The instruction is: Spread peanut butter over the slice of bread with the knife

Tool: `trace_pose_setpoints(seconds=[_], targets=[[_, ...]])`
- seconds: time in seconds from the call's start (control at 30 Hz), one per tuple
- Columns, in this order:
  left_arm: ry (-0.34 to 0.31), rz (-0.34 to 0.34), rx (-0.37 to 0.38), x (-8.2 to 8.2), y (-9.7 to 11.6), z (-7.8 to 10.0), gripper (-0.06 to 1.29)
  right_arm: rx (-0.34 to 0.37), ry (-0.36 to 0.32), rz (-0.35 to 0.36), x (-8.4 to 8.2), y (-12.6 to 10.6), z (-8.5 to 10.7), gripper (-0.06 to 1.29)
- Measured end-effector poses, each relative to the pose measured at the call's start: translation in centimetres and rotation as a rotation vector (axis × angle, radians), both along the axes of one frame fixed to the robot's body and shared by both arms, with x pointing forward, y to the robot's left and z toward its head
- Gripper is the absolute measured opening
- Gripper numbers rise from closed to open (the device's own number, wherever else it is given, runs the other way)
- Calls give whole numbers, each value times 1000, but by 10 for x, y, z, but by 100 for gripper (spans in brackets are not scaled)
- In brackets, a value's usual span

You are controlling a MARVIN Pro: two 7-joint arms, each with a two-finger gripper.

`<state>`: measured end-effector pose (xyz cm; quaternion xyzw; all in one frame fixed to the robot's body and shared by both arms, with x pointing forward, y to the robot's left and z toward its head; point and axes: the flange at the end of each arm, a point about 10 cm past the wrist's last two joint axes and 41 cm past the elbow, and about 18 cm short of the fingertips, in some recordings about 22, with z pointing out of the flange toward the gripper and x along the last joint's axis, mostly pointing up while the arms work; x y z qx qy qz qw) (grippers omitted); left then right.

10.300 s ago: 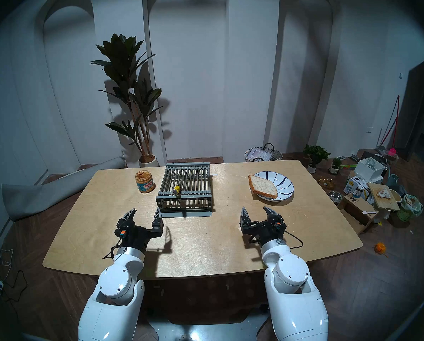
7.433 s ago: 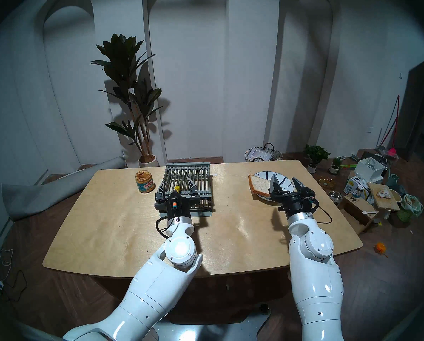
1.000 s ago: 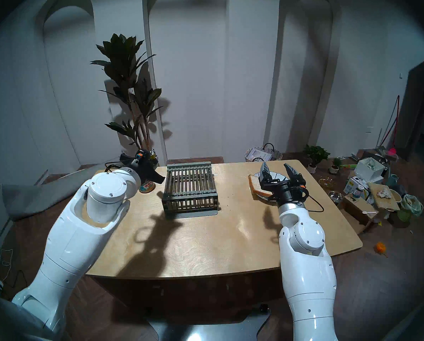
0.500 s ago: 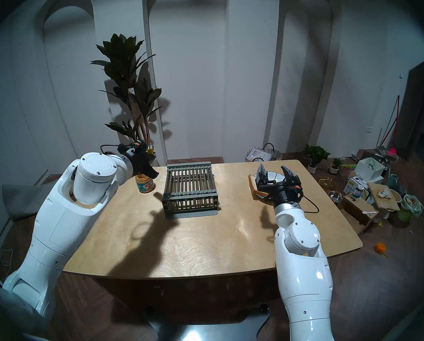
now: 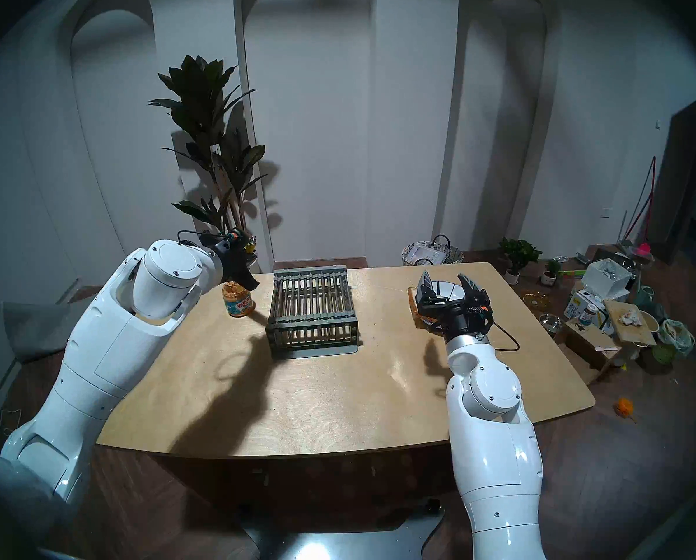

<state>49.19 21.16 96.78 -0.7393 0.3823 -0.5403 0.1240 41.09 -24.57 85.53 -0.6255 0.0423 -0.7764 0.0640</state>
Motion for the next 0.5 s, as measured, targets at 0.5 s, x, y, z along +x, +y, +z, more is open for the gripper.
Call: trace_pose_setpoints(seconds=[0.5], targets=[[52,-4,33,27,11,-3,5,4,1,3,-1,2,-1,123]])
